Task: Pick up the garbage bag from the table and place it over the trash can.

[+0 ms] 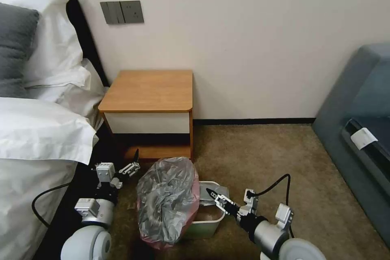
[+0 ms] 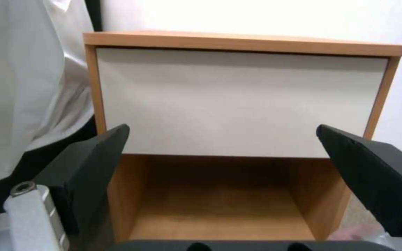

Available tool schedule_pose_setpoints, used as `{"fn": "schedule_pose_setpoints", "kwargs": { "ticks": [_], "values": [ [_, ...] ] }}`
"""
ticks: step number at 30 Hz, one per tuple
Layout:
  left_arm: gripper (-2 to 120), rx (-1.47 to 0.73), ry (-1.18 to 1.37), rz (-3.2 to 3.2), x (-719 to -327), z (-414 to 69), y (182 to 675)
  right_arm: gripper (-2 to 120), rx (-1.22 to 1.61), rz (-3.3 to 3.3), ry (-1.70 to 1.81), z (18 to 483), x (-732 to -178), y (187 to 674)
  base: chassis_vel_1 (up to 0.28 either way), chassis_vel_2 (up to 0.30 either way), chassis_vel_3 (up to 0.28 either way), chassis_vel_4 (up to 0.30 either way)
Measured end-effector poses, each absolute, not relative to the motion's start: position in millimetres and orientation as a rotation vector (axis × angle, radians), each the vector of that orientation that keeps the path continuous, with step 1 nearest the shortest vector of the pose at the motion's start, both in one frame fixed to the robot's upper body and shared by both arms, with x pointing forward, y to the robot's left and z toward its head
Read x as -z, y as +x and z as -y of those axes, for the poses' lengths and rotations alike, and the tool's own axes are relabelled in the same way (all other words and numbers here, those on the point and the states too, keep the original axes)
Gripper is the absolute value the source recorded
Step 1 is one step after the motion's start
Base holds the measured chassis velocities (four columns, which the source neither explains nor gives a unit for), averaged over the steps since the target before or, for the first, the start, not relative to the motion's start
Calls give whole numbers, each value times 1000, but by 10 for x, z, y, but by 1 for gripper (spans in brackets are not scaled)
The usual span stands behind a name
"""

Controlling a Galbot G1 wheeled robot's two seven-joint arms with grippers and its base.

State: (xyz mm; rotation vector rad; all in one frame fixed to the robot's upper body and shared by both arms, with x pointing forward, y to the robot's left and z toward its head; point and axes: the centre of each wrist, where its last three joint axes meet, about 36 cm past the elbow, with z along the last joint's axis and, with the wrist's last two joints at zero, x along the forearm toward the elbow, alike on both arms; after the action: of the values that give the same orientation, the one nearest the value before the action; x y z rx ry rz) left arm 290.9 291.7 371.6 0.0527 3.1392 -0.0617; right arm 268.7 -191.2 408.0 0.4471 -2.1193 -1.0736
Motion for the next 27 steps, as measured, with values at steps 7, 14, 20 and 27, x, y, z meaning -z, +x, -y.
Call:
{"fn": "schedule_pose_setpoints", "kwargs": {
  "ticks": [7,14,20,27],
  "values": [
    [100,66,48,-3136,-3722,-2926,2915,100,1053,2102,470,1824,-4124,2694,0,0,0,0],
    [100,84,49,-3134,-3713,-2934,2945,100,1024,2123,448,1883,-4236,2696,0,0,0,0],
    [100,113,49,-3135,-3697,-2935,2996,100,966,2128,461,1931,-4488,2665,0,0,0,0],
    [100,147,61,-3147,-3679,-2916,3009,100,897,2118,503,1905,-4663,2675,0,0,0,0]
  ]
}}
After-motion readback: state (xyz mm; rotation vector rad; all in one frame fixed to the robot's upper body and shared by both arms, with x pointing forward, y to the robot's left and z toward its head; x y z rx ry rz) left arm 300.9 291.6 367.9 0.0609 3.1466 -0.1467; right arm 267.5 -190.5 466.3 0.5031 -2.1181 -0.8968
